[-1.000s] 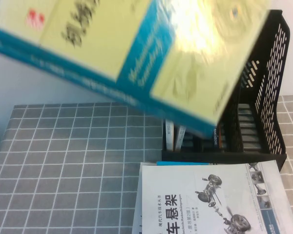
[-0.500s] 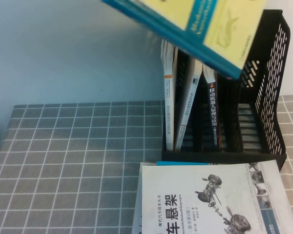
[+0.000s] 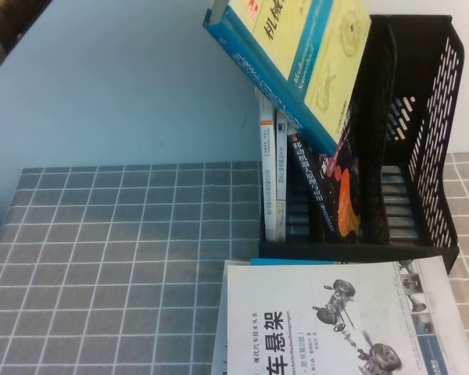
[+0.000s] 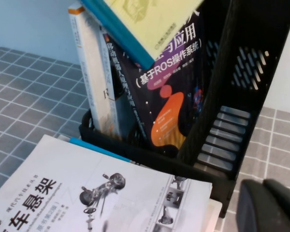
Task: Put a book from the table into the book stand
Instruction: Place the book on the book shelf
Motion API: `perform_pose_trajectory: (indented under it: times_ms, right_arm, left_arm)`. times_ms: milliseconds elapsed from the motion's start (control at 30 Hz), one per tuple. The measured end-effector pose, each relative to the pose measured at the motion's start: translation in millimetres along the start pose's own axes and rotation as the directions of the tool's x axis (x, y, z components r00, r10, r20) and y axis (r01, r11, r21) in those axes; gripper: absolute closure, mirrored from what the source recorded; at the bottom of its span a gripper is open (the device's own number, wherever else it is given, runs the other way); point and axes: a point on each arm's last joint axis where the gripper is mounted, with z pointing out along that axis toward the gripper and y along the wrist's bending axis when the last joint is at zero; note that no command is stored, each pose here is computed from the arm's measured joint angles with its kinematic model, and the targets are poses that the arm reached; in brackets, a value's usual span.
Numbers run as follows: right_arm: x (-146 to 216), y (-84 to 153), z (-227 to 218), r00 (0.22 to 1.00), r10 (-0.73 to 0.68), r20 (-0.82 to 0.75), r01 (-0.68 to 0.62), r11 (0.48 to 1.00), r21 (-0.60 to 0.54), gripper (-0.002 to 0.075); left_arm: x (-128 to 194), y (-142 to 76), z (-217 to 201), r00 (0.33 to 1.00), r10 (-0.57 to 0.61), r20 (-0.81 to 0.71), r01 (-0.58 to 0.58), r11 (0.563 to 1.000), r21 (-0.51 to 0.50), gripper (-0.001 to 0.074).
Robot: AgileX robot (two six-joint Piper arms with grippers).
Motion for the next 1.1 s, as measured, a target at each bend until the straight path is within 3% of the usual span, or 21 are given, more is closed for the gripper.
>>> perform_pose_trajectory:
  times_ms: [267,600,833,1100]
  right_arm:
    - [-1.6,-1.1,-0.4,1.000,-0.002,0.019,0.002,1.000,0.013,0.0729]
    - [-1.6,-1.0,-0.4,1.000,0.004,0.019,-0.004,1.000,0.013,0.0729]
    - [-1.4,-1.1,-0.4,1.000,0.004,0.017,-0.004,1.000,0.013,0.0729]
    - [-0.5,-3.1,-0.4,1.000,-0.018,0.006,0.018,0.999,0.036,0.0729]
  left_arm:
    - [3.9,-1.2,5.6,0.999,-0.047,-0.010,0.046,0.998,-0.053,0.0543]
    - [41.8,9.1,59.3,0.983,-0.117,-0.143,0.110,0.992,-0.055,0.0543]
    - [60.5,5.9,80.5,0.978,-0.091,-0.190,0.085,0.995,-0.043,0.0543]
    - [42.8,0.4,65.1,0.992,-0.042,-0.122,0.039,0.999,-0.027,0.0406]
